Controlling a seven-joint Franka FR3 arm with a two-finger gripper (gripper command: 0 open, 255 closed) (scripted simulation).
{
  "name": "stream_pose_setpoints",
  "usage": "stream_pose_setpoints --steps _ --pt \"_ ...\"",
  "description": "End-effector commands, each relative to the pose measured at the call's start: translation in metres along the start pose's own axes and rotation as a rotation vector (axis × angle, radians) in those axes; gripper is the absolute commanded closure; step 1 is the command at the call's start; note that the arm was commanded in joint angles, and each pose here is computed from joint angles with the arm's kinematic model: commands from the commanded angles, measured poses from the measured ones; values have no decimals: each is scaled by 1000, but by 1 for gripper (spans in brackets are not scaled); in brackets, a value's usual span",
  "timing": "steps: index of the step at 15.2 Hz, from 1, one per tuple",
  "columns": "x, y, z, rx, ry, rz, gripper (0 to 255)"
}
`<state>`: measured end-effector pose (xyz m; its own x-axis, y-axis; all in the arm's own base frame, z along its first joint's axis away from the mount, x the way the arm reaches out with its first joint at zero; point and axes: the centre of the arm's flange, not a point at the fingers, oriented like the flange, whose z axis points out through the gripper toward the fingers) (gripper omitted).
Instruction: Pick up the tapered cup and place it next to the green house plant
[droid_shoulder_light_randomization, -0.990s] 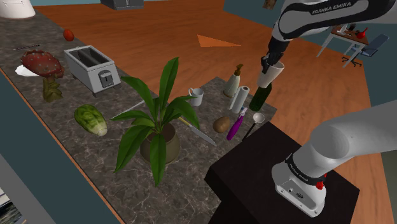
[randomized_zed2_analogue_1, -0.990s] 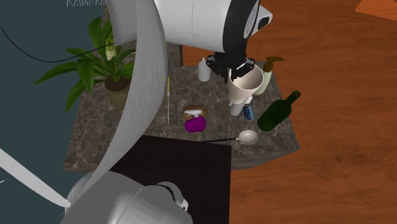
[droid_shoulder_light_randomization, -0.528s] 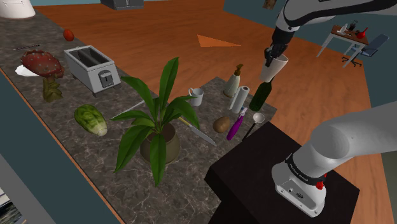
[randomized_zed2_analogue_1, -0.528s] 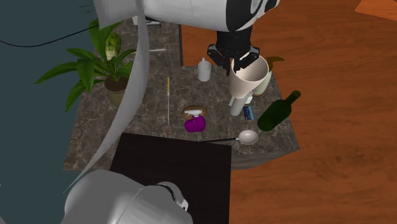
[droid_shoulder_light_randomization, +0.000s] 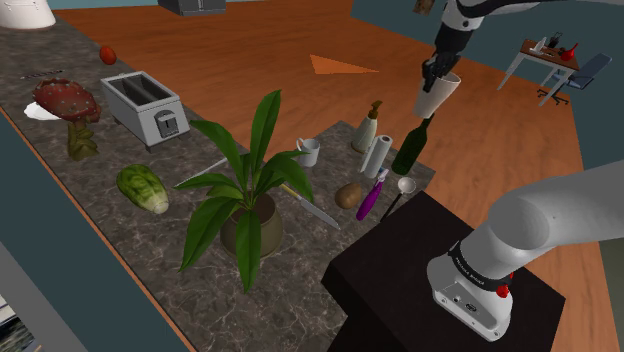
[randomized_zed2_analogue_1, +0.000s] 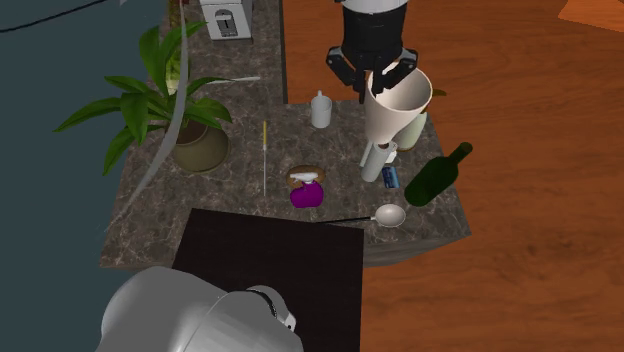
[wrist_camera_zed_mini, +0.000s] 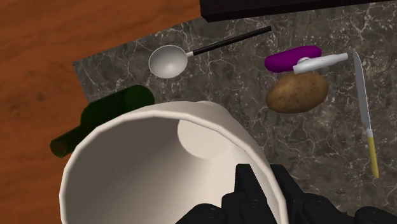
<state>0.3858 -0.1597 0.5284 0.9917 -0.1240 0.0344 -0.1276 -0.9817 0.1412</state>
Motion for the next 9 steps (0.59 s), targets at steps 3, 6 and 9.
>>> stream_pose_setpoints --steps 3,6,9 --pt "0 4 -21 0 0 0 255" --pt "0 6 -37 0 0 0 255" --pt "1 8 -53 0 0 0 255"
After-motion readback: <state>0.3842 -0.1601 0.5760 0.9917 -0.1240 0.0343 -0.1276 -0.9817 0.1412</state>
